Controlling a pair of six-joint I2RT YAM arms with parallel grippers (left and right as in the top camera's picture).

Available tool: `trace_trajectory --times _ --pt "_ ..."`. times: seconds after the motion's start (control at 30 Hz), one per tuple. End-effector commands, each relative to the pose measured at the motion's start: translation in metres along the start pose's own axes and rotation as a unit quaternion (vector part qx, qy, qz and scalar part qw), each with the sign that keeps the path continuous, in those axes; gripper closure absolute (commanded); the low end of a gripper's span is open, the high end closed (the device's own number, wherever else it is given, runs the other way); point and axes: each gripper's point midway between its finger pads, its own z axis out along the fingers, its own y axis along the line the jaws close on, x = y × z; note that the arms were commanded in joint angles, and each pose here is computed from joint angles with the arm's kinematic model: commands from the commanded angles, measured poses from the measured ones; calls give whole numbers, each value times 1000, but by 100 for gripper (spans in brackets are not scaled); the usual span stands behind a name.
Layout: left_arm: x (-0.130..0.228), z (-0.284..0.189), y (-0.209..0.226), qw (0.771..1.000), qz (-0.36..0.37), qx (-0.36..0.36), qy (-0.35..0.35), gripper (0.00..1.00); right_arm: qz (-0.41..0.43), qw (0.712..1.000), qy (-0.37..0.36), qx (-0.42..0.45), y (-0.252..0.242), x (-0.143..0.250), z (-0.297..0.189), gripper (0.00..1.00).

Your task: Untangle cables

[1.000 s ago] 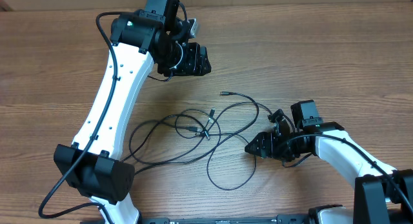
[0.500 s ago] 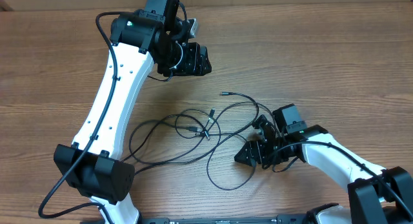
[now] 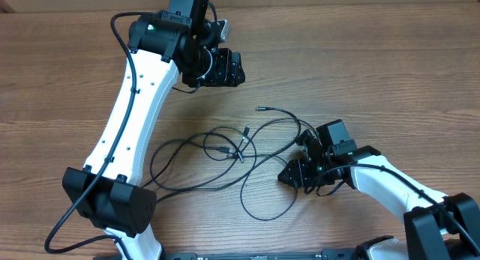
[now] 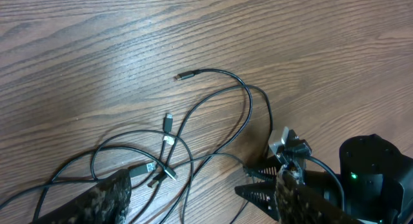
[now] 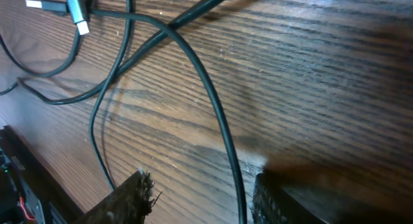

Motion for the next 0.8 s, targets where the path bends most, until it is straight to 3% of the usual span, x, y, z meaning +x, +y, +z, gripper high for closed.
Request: trace_trajectory --times 0.0,0.07,0.2,0.33,0.67,0.77 --pt "-1 3 1 1000 -6 -3 -1 28 4 1000 8 10 -6 4 5 54" --pt "-2 3 1 1000 -5 -3 -2 28 5 1000 9 9 -6 4 5 60" --pt "-2 3 1 1000 -5 -3 -2 28 26 1000 4 7 -3 -1 3 96" --pt "-3 3 1 1000 -4 -2 -4 28 28 999 -15 -6 25 -27 -26 96" --pt "-6 3 1 1000 -2 -5 -10 28 -69 979 -185 -55 169 -117 -212 96" --pt "-13 2 3 1000 2 -10 -25 18 -87 957 -268 -69 205 -138 -270 96"
